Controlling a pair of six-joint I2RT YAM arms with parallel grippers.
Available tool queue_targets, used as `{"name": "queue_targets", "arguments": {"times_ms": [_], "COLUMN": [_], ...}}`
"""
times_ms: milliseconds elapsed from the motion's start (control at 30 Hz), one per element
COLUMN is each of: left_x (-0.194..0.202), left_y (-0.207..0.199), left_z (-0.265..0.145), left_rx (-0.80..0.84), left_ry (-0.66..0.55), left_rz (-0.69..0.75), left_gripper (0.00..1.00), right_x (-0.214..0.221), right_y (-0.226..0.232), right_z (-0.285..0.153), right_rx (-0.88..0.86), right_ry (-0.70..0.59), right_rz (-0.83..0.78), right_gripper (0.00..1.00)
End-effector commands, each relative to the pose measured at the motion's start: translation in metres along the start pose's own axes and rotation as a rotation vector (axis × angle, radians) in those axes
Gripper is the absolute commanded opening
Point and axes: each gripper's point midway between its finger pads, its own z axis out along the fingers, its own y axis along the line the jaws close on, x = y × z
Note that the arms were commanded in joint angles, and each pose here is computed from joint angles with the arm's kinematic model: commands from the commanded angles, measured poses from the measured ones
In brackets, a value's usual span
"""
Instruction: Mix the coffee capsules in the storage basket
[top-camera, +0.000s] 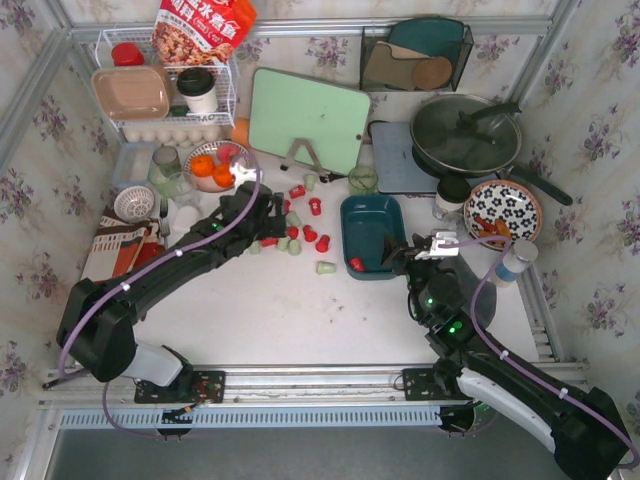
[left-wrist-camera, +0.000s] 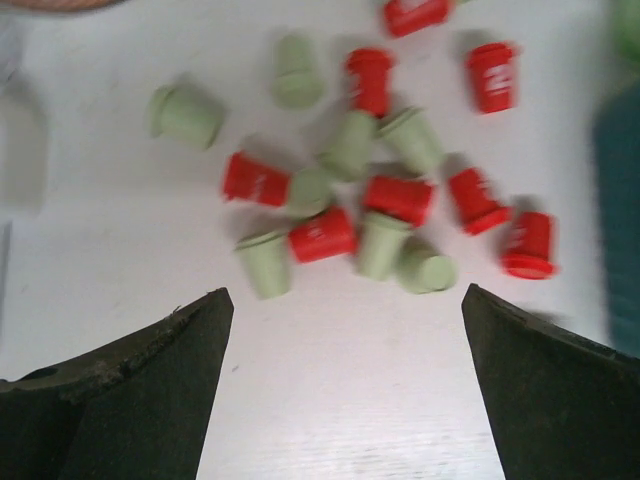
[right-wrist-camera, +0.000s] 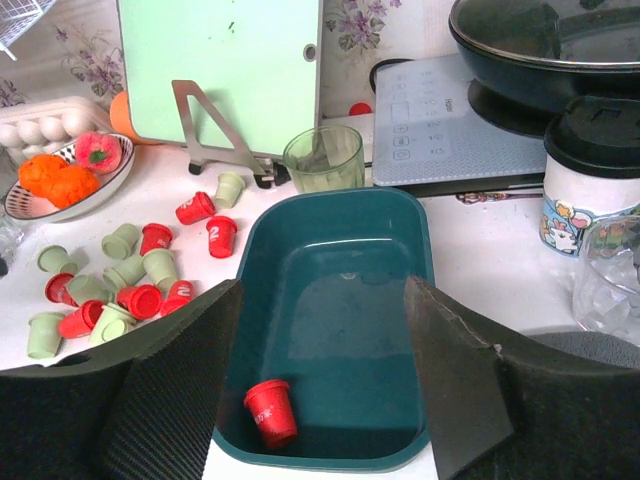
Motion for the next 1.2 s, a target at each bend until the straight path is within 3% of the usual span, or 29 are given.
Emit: {"name": "queue_targets", "arguments": {"times_ms": [0, 200, 500, 800, 1167], "left_x": [0.023, 0.035, 0.014, 0.012, 0.034], "left_y": [0.053, 0.095, 0.126, 0.118, 0.134], "left_z": [0.001, 0.009, 0.044, 0.092, 0.126], "left_rx": [-0.173, -0.272, -0.339, -0.256, -0.412], "left_ry": [0.056, 0.072, 0.074, 0.17, 0.234], "left_rz": [-0.095, -0.169, -0.193, -0.332, -0.436], "left_gripper": [0.99, 0.99, 0.92, 0.88, 0.87], "right_x": [-0.008, -0.005, -0.002, 0.0, 0.005], "right_y": [0.001, 0.002, 0.004, 0.006, 0.014], "right_z": [0.002, 0.003, 0.005, 0.006, 0.007], "right_rx": [0.004, -0.001, -0.005, -0.018, -0.055], "right_ry": [-0.026, -0.019, -0.005, 0.005, 0.026], "right_rz": [0.007, 0.002, -0.007, -0.012, -0.02], "right_gripper": [0.74, 0.78, 0.81, 0.82, 0.81]}}
